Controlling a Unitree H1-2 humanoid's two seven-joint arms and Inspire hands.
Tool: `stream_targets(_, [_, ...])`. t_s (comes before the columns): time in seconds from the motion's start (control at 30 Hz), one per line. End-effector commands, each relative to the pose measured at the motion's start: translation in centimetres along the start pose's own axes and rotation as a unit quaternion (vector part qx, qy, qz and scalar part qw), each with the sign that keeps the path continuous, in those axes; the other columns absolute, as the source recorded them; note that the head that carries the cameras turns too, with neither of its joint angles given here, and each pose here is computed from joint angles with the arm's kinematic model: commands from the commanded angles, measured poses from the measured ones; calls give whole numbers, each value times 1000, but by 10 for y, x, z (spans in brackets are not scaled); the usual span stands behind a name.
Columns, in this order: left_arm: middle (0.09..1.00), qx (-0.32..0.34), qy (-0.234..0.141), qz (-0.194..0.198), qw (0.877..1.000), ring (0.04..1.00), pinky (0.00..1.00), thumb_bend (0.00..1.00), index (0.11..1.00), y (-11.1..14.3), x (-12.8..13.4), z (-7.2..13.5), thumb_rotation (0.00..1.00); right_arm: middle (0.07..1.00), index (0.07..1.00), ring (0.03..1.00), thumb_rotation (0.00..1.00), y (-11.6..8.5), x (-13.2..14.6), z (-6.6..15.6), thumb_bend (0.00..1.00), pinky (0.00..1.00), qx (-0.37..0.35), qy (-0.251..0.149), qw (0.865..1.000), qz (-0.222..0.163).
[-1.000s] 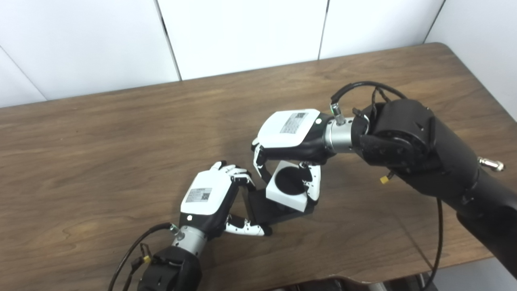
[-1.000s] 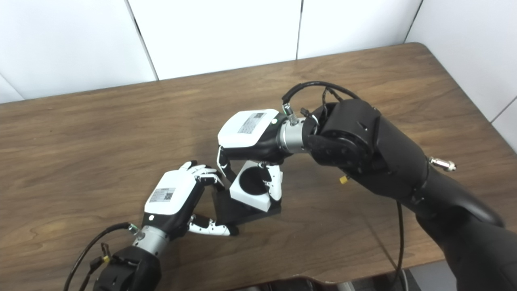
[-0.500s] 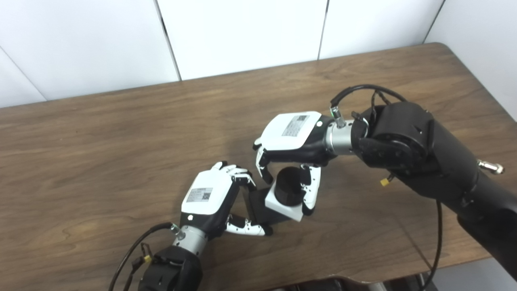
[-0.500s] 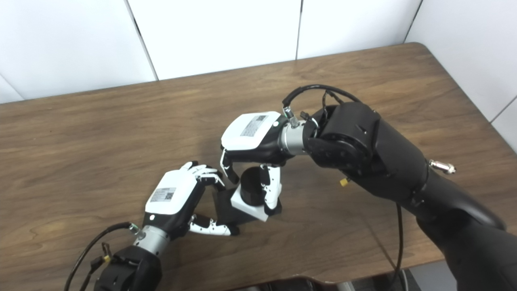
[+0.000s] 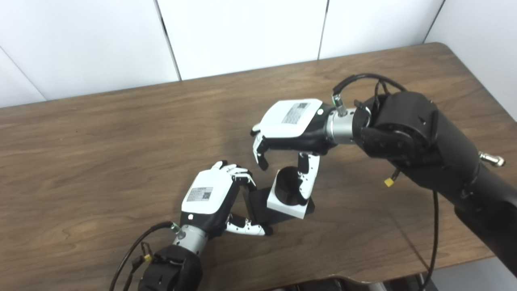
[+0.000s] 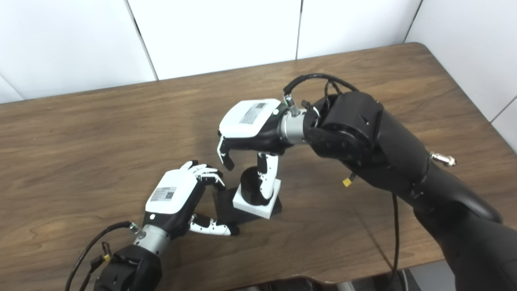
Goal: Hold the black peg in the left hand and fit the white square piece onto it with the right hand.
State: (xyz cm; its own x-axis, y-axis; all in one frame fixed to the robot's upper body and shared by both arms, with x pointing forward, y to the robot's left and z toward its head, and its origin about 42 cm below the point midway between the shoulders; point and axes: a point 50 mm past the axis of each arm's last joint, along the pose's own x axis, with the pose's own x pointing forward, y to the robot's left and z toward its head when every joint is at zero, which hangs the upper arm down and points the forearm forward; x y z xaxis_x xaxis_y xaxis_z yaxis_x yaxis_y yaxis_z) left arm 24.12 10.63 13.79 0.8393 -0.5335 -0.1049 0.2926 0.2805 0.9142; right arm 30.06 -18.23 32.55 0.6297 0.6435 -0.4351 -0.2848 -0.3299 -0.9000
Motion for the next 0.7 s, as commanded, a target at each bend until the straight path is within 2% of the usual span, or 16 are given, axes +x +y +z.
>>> stream_targets(0.0, [782,10,1,-38,999,860,942,510,491,-9,-2,-3,58,795,652,928,400,-19,-6,-2,1000,911,-8,9,1000,-21])
stream_targets(0.3, [790,18,0,-43,999,860,942,519,497,-4,-6,-6,83,802,656,937,428,-25,-7,-3,1000,916,-6,10,999,-30])
stream_targets(0.37, [792,4,-3,-36,999,858,937,806,639,-2,-7,-6,251,796,655,935,430,-25,-7,-3,1000,914,-6,10,999,-32])
stream_targets(0.43, [794,-17,-7,-26,999,852,929,906,690,4,-8,-4,304,795,656,935,431,-25,-6,-4,1000,915,-5,12,999,-32])
stream_targets(0.57, [794,-45,-15,-3,999,833,902,992,728,12,-10,-2,314,796,655,937,426,-25,-5,-4,1000,914,-1,14,999,-32])
stream_targets(0.67, [808,-65,-18,19,998,837,902,1000,762,18,-11,0,325,798,656,937,429,-26,-5,-4,1000,908,-1,14,999,-34])
